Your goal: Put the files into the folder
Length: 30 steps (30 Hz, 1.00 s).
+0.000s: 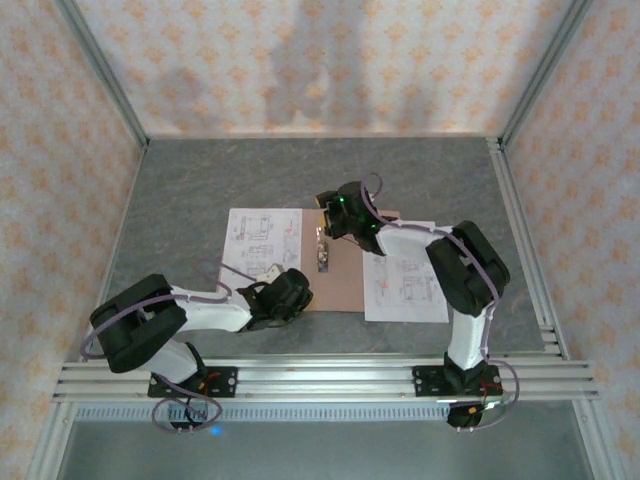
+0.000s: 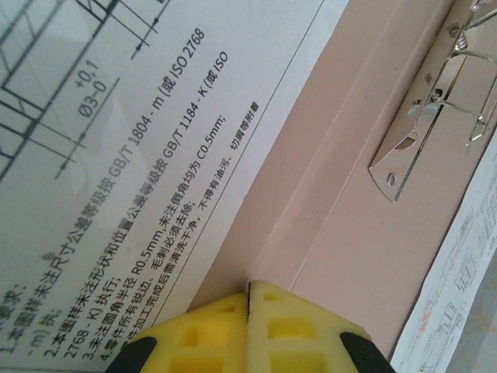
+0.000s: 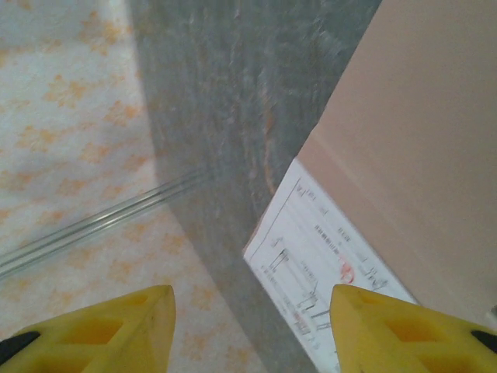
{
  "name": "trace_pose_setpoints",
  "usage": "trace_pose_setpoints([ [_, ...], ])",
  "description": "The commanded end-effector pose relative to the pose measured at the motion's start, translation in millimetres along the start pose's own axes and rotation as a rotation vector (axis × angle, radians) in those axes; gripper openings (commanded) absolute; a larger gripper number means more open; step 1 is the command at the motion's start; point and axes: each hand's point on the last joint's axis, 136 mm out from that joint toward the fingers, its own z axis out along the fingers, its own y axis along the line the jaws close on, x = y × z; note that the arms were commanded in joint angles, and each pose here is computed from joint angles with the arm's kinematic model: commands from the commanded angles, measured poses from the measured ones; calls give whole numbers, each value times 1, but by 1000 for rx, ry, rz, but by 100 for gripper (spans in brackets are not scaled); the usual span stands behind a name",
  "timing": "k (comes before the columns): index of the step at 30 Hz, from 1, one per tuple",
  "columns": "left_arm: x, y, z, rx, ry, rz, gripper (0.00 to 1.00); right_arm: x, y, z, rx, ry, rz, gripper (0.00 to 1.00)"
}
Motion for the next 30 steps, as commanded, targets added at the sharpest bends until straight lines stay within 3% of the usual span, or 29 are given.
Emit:
trace_pose_setpoints([
  [1,-6,7,-6,-41,-43,17,0,1,30,-12,-36,3,-105,55],
  [4,-6,0,-10,-30,-46,19,0,1,59,-41,-53,-33,-229,55],
  [8,-6,-15,-17,4,-49,20,0,-15,54,-86,7,-132,-338,56],
  [18,9,-66,-35,32,-23,144,0,-64,-88,-171,333,-212,-410,46],
  [23,8,-55,-21,-53,-33,208,0,-71,-145,-179,476,-200,-463,45],
  [30,13,-18,7,-145,2,231,0,-58,-161,-145,484,-77,-432,43],
])
